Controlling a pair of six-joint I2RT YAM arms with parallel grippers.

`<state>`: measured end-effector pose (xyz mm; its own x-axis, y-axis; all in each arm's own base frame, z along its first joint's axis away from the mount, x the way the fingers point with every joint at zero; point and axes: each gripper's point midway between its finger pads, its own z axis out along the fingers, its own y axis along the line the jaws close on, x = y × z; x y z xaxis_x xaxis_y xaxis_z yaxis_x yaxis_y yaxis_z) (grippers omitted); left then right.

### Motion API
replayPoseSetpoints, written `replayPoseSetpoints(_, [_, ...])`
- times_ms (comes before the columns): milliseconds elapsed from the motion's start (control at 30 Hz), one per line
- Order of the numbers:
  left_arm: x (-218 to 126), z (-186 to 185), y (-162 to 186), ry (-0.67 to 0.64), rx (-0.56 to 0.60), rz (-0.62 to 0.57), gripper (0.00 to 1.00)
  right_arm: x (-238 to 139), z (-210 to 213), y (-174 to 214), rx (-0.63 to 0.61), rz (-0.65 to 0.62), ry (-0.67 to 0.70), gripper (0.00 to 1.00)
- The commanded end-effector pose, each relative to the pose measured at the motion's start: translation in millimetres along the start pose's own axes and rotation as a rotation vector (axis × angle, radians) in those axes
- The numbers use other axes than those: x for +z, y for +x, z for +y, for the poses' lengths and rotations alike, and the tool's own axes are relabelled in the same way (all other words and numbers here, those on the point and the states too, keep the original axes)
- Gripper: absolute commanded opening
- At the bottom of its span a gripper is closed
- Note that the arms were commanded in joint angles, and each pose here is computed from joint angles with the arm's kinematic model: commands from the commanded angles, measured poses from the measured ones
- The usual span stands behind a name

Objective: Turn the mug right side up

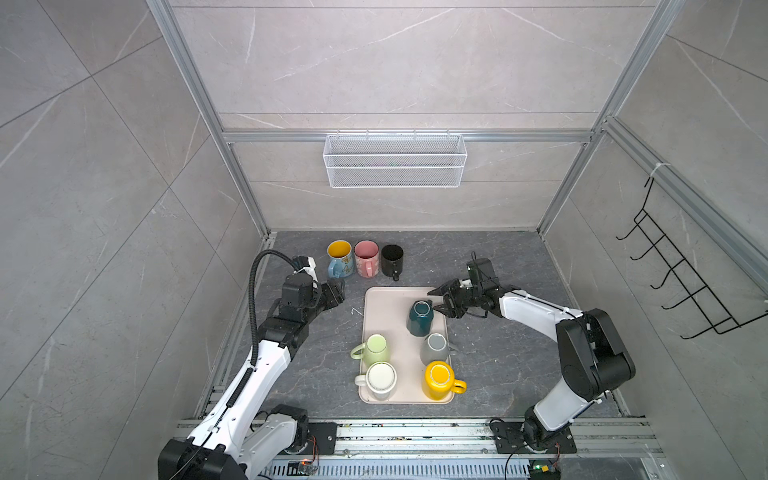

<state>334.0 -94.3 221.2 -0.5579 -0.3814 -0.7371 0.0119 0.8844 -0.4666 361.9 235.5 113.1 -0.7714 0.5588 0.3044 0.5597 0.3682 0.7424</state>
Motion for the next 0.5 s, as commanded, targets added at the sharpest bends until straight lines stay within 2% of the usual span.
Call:
replayPoseSetpoints(0, [-2.5,-8.9,-22.7,0.011,0.000,-0.050,0.70,-1.2,1.2,0.5,-0.017,0.046,0.055,0.55])
replayPoseSetpoints(467, [4.5,-3.7,-20.2,-0.014,-0.010,-0.040,0.70,-8.7,-15.7,3.1,-0.038,0.158,0.284,0.64])
